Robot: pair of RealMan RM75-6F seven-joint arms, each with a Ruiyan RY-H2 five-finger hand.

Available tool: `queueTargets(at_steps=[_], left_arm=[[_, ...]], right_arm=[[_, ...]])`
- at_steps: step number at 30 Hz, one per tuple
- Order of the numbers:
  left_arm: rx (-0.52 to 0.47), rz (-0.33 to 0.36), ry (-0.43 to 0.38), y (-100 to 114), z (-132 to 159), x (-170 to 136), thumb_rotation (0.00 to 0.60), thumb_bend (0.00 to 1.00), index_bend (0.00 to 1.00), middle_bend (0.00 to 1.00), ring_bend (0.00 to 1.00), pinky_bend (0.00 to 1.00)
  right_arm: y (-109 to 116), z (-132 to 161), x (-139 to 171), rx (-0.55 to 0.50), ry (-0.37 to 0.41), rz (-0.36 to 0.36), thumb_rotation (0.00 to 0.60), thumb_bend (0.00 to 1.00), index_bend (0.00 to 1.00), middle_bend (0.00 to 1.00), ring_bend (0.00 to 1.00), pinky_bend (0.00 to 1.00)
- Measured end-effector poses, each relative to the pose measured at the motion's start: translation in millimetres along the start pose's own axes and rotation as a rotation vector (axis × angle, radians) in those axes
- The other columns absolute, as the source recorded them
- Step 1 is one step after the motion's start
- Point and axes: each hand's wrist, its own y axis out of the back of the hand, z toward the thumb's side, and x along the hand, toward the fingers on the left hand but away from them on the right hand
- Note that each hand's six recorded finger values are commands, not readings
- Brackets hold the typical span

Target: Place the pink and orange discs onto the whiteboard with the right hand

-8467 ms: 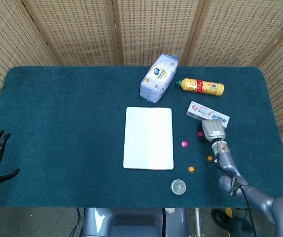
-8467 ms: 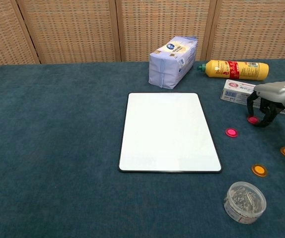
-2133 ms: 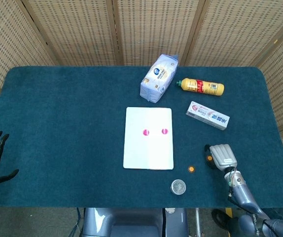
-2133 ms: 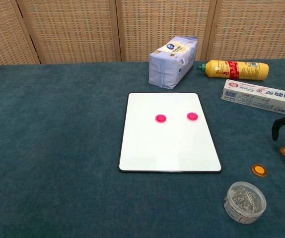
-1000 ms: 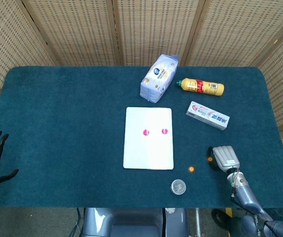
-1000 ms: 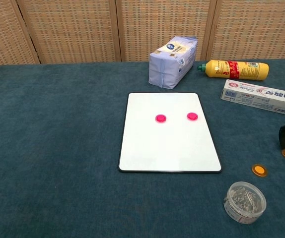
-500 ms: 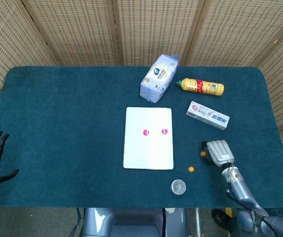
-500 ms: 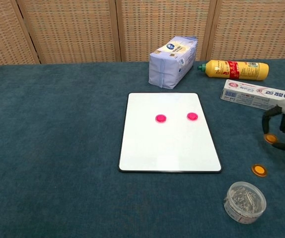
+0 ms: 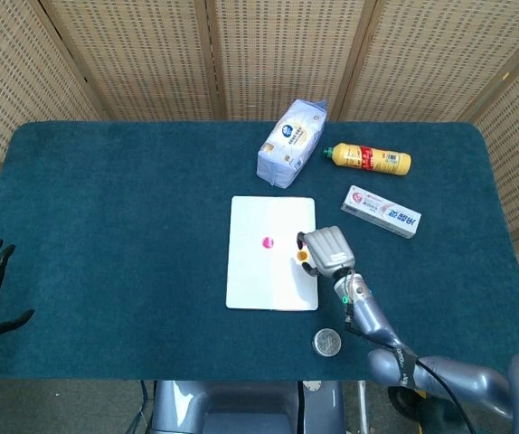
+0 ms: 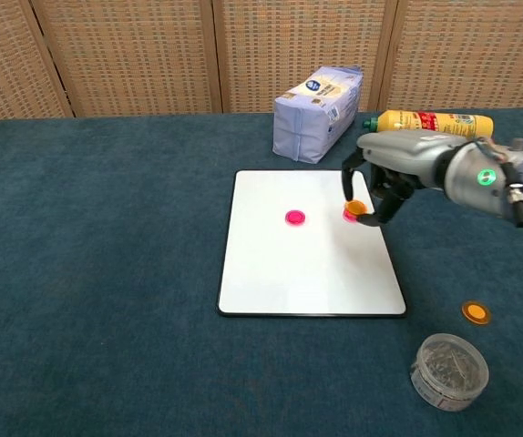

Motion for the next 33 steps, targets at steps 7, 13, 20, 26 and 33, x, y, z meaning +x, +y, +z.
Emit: queueTargets(at_steps=[7,13,20,26,33], left_arm=[[-0.001,-0.004,0.004,-0.3,-1.0,0.5,0.6,0.0,0.0,0.0,0.0,0.0],[-0.003,-0.004,0.004,-0.1,-0.8,0.5,0.6,0.0,0.0,0.0,0.0,0.0],[-0.005,-0.008,0.002,-0.1,-0.8,-0.5,0.6,0.0,0.0,0.0,0.0,0.0],[-0.001,-0.01,-0.003,0.0,0.1,-0.9,0.6,0.0,0.0,0.0,0.0,0.0],[0.008,-0.008,-0.009,-0.2,2.7,-0.4,0.6,0.0,0.0,0.0,0.0,0.0]], right_arm=[[-7.3,59.8,-25.7,0.002,0.028,0.028,0.6,0.26,0.3,0.92,0.93,1.0],[-11.1,71.5,-31.3,0.039,0.02,0.022,0.6,0.18,0.19,0.92,0.93,1.0],[2.9,51.4,-9.0,0.045,0.017,-0.014,0.6,0.25,0.35,0.92,0.93,1.0],[4.2,-7.9,38.5,0.079,-0.013,-0.022,0.6,0.33,0.41,0.92,0.93,1.0],[-19.0,-53.7,89.0,0.068,-0.02,0.015,0.6,0.34,0.41,0.92,0.93,1.0]])
